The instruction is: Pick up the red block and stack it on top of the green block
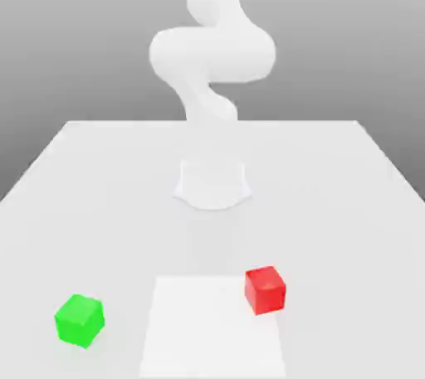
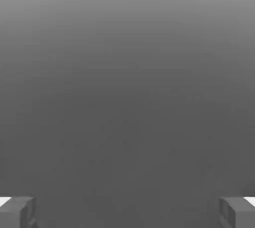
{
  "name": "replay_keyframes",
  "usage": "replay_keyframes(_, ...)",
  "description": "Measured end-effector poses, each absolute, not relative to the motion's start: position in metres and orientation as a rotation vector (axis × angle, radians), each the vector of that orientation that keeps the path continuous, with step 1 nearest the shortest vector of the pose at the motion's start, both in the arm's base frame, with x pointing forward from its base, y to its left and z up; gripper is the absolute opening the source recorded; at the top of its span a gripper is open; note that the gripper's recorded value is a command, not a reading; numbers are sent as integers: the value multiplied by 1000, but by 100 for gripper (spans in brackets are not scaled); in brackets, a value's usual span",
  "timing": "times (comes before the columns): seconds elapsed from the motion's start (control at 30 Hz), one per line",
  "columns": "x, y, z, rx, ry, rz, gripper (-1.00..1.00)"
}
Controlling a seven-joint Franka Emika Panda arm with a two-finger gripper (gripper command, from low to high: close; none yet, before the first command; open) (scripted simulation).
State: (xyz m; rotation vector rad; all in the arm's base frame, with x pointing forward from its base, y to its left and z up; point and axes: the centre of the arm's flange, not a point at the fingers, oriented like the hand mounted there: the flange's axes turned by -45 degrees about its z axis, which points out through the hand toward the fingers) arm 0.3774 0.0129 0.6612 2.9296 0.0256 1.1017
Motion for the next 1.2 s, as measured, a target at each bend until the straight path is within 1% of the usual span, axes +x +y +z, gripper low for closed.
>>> replay_keyframes(0.13,419,34,562,2981,117,869,0)
replay_keyframes(0.2,430,43,512,3003,161,756,0)
replay_keyframes(0.3,435,55,437,3033,229,586,0)
replay_keyframes(0.43,421,69,337,3069,326,348,0)
replay_keyframes(0.53,394,78,264,3092,403,159,0)
replay_keyframes(0.6,372,85,225,3102,458,51,0)
replay_keyframes(0.67,365,85,201,3107,465,15,0)
replay_keyframes(0.83,362,85,153,3108,467,2,0)
replay_keyframes(0.87,362,85,146,3108,468,1,-100)
replay_keyframes(1.07,361,85,143,3107,468,1,-100)
replay_keyframes(1.2,364,86,170,3108,465,3,-100)
